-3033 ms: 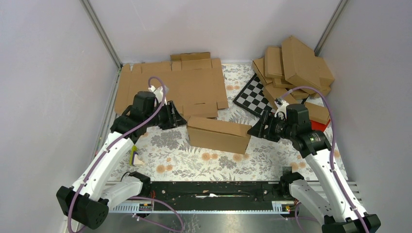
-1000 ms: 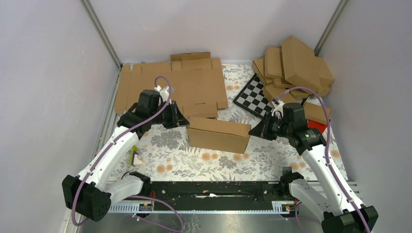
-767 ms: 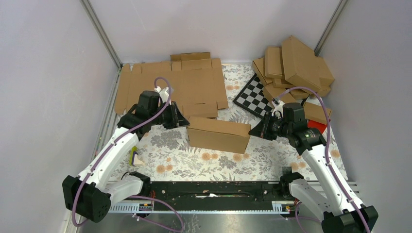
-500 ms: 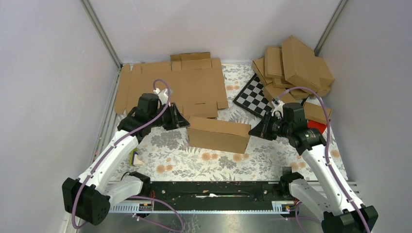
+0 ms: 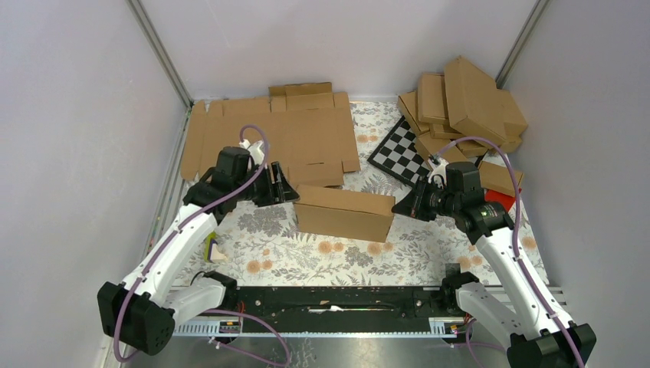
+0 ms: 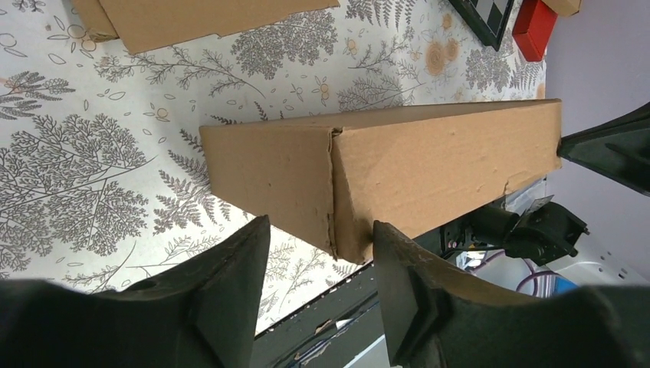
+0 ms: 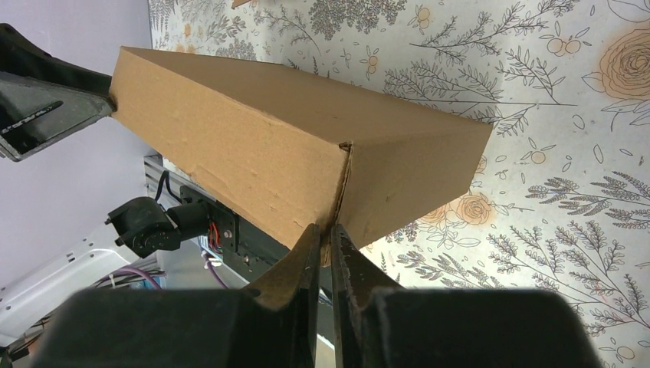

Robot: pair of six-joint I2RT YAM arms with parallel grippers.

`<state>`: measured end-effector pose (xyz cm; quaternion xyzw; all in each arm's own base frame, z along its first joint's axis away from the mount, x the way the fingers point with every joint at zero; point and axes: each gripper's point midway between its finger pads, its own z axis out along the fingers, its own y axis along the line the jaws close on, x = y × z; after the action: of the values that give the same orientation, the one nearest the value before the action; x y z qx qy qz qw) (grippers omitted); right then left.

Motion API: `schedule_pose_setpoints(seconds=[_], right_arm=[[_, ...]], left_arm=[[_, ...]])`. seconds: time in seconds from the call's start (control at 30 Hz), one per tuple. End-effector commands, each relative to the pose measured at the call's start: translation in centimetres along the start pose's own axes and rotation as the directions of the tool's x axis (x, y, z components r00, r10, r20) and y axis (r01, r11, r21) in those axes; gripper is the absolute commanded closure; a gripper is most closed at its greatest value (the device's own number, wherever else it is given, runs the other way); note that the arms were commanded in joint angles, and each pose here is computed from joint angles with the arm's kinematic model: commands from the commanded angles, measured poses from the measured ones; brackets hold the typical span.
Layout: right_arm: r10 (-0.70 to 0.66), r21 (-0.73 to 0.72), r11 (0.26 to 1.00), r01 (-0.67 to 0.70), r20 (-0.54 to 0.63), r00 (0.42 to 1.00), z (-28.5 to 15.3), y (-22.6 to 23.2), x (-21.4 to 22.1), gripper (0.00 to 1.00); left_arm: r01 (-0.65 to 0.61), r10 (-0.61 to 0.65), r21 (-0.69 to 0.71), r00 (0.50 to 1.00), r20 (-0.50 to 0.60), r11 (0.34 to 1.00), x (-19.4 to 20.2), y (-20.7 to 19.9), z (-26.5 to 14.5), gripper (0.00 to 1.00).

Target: Fold the paper box

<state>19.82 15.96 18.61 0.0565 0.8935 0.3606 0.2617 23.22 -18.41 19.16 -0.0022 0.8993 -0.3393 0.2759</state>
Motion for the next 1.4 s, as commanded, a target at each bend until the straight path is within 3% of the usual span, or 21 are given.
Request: schedule_pose_setpoints(seconds=[0.0,0.23,0.33,0.43,0.63,0.8,0.9,1.07,1.13,1.2,1.27,1.37], right_arm=[[-0.001,0.043,0.999,0.003,-0.057,0.998,0.4,-1.3,1.4,0.92],[0.000,0.038,0.999,0.003,-0.060,0.998,0.4,-1.3,1.5,0.93],[-0.001,0.038,0.999,0.003,-0.063,0.998,0.4,-1.3,1.5,0.92],[-0.003,0.035,0.999,0.005,-0.063,0.998,0.4,-1.3,1.5,0.93],[0.001,0.038,0.999,0.002,-0.066,0.998,0.5,-1.4,1.6,0.93],[0.008,0.045,0.999,-0.005,-0.068,0.998,0.6,-1.8,1.9,0.93],[0.015,0.045,0.999,-0.011,-0.073,0.997,0.8,-2.0,2.1,0.93],[0.011,0.044,0.999,-0.008,-0.071,0.997,0.8,-1.9,2.0,0.93],[0.004,0.040,0.999,-0.001,-0.066,0.998,0.7,-1.7,1.8,0.92],[-0.005,0.036,0.999,0.007,-0.061,0.998,0.6,-1.4,1.4,0.85],[-0.017,0.033,0.999,0.019,-0.058,0.998,0.6,-1.1,1.0,0.73],[-0.029,0.023,0.999,0.030,-0.050,0.998,0.4,-0.4,0.2,0.54]], left_arm=[[0.014,-0.015,0.060,1.000,0.002,0.998,-0.6,-0.4,-0.7,0.45],[0.157,-0.144,0.287,0.987,-0.068,0.945,0.9,-1.3,-0.2,0.43],[0.218,-0.197,0.339,0.976,-0.094,0.915,1.5,-1.2,-0.1,0.48],[0.251,-0.223,0.343,0.968,-0.118,0.905,2.1,-0.8,0.2,0.58],[0.335,-0.294,0.357,0.942,-0.165,0.872,3.8,0.3,1.3,0.60],[0.387,-0.341,0.334,0.921,-0.188,0.859,6.0,2.1,2.6,0.71],[0.388,-0.342,0.343,0.921,-0.187,0.855,6.6,2.7,3.2,0.81],[0.358,-0.325,0.336,0.933,-0.151,0.871,6.1,2.9,3.2,0.83],[0.327,-0.301,0.306,0.945,-0.130,0.894,5.2,2.7,2.9,0.79],[0.264,-0.248,0.279,0.964,-0.091,0.923,3.5,2.1,2.1,0.64],[0.172,-0.169,0.274,0.985,-0.034,0.946,1.1,0.6,0.7,0.44],[0.091,-0.102,0.241,0.994,0.032,0.966,-1.4,-0.6,-0.7,0.35]])
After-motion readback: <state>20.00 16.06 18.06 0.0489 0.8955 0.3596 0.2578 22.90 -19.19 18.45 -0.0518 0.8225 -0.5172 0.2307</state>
